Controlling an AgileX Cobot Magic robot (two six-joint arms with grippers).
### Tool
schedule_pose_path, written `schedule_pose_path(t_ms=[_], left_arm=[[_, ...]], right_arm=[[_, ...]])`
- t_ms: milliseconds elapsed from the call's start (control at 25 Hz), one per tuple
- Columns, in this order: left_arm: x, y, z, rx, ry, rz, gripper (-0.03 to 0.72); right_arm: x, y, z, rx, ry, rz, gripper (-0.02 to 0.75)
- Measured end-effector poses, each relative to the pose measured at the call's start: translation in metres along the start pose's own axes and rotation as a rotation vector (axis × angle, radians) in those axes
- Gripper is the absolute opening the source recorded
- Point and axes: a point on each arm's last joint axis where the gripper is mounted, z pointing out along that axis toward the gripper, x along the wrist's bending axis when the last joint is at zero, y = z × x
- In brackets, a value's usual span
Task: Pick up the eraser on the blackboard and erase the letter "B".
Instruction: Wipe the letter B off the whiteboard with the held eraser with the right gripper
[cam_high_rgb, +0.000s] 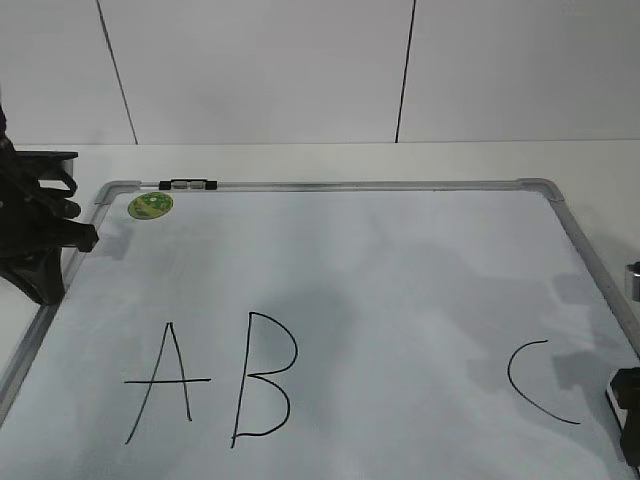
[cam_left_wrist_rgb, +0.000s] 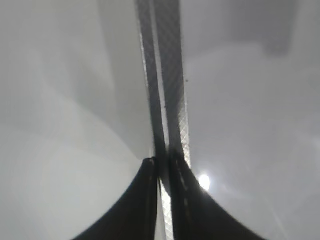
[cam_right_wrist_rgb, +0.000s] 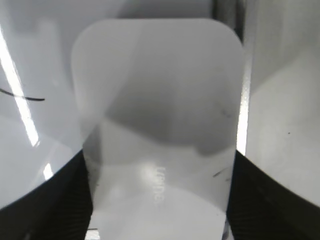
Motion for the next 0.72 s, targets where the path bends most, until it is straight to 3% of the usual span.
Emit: schedule_pose_path(t_ms=[360,560,720], left_arm=[[0.0,0.0,0.0,0.0,0.0,0.0,0.025],[0.0,0.0,0.0,0.0,-0.002,-0.001,0.025],[0.0,0.0,0.0,0.0,-0.005,-0.004,0.025]], right_arm=[[0.0,0.003,-0.006,0.003,-0.008,-0.005,0.556],[0.001,0.012,-0.039,-0.079,-0.011,-0.016,0.556],[0.002,0.015,-0.061,-0.077,-0.005,-0.016,0.556]])
